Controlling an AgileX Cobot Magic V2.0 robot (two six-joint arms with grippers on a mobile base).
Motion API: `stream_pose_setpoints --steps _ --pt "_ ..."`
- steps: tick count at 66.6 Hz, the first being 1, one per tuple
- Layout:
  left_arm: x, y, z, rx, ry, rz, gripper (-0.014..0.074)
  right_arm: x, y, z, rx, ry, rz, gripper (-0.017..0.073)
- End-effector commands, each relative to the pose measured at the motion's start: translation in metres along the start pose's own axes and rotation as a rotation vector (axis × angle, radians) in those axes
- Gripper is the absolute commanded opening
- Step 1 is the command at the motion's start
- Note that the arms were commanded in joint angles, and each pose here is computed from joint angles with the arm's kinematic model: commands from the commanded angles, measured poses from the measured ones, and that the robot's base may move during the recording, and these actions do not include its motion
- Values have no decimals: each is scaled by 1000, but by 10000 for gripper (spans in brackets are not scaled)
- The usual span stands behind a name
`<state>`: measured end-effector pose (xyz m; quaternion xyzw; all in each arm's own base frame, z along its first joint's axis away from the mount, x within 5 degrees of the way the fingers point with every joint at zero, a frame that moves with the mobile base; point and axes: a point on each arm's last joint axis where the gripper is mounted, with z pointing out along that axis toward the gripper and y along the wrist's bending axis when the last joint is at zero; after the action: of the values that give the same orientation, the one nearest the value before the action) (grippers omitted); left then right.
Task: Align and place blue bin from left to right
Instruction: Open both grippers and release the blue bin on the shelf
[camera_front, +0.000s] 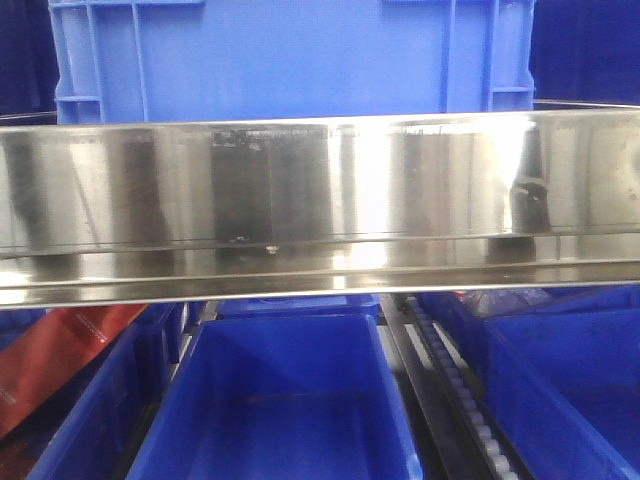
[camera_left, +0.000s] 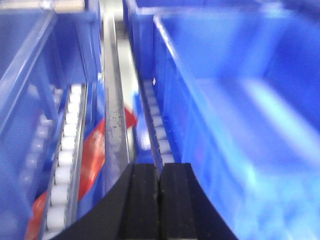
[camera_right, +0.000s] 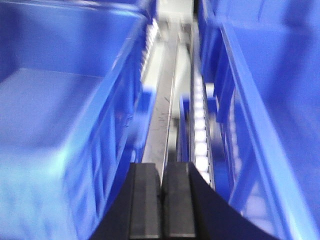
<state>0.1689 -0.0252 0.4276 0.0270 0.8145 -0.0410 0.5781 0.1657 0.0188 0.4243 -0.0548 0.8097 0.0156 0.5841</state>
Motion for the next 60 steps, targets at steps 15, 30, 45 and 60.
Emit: stream_pose_setpoints --steps 15,30,45,60 --pt "88 6 -49 56 -266 -7 -111 84 1 -38 4 -163 -30 -68" --pt "133 10 -61 60 -297 -7 -111 111 2 -55 4 -265 -30 -68" --pt "137 11 -67 61 -321 -9 -111 110 2 -57 4 -283 -30 -68" --pt "137 11 -67 61 -321 -9 -111 110 2 -57 4 -285 -30 -68"
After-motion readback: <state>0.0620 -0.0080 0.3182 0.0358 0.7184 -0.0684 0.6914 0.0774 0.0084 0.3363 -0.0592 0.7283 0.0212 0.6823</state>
